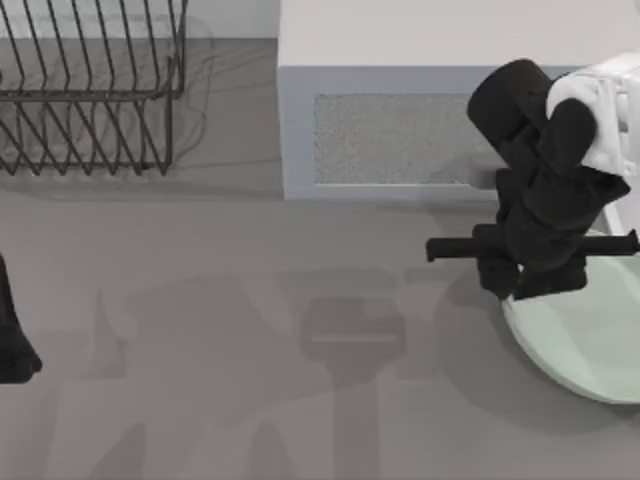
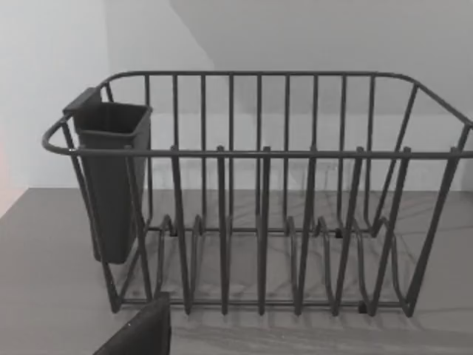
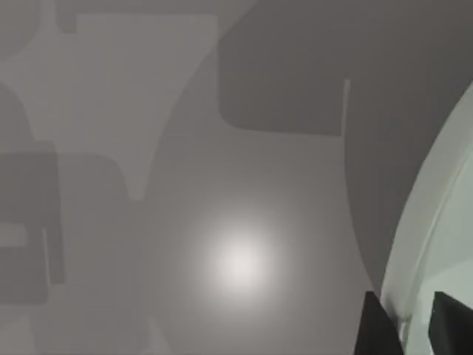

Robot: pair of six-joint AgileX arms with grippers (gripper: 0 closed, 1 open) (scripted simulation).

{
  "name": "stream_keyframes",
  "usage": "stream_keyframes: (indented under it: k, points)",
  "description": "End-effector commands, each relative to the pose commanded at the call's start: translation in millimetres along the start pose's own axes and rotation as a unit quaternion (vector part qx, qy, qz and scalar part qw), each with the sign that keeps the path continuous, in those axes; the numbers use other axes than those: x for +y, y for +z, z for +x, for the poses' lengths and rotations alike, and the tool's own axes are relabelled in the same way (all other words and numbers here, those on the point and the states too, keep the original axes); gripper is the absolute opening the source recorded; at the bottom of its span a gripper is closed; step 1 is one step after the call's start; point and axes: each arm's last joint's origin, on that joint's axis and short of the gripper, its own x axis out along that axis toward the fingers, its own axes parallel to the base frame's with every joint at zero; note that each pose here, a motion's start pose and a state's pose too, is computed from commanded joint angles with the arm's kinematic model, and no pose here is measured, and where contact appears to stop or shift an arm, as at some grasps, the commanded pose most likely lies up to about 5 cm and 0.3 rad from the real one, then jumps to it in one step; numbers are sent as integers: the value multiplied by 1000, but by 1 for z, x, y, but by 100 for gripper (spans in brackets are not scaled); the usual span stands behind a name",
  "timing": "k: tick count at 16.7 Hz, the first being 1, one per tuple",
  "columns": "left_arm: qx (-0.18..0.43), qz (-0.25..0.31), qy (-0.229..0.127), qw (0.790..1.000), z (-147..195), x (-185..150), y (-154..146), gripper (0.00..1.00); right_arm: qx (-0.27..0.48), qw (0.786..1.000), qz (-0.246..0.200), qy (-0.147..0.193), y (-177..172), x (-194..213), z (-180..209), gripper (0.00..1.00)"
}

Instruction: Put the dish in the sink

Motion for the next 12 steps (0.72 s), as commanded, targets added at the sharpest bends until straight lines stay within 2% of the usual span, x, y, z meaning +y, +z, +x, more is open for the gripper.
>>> stream_keyframes:
  k: [5, 9, 12]
  points:
    - [0, 0, 0, 1000, 0, 0, 0, 100, 4, 1000, -7, -1, 14, 19, -97, 0]
    - [0, 0, 0, 1000, 0, 0, 0, 100, 4, 1000, 8, -2, 16, -8, -166, 0]
    - [0, 0, 0, 1000, 0, 0, 0, 100, 2, 1000, 20, -1, 14, -31, -196, 0]
